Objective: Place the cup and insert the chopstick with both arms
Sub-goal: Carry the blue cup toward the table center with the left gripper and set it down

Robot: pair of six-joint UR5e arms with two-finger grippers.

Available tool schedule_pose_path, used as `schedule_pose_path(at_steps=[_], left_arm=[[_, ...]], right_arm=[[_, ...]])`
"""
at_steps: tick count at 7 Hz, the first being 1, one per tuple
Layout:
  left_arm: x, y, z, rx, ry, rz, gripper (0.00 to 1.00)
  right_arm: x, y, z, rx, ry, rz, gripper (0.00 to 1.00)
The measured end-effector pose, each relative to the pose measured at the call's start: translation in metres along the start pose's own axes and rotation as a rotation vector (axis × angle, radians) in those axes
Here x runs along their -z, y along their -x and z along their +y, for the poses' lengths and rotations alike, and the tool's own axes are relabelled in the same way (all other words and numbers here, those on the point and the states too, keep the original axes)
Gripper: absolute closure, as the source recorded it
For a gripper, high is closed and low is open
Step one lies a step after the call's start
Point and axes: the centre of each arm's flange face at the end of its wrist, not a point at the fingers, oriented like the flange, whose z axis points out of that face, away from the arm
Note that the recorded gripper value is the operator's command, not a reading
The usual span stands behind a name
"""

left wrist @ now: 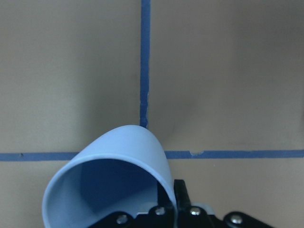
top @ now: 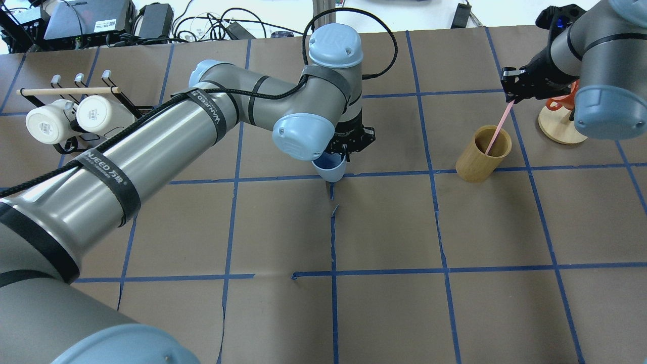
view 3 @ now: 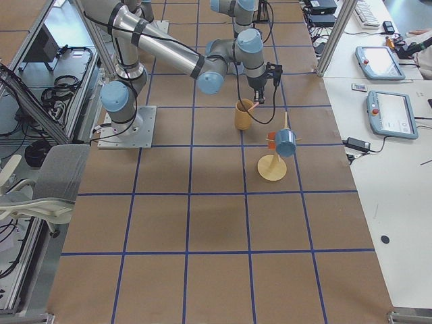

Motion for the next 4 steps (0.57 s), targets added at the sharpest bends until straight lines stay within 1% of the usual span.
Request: schedule_pose_path(at_steps=[1,2,4], left_arm=[[-0.004,-0.003,0.003,0.000,0.007,-0.005,0.30],[-0.007,-0.003,0.003,-0.001,0.010,-0.009,0.00],[-0.011,-0.004,0.003,-0.005,0.012,-0.014,0.00]], right_arm=[[0.004,0.000,-0.002,0.001,-0.006,0.000,0.91],[0.011,0.001,-0.008,0.003,-0.022,0.002,0.91],[0.029,0.004,-0.016,0.009,-0.056,0.003,0.91]])
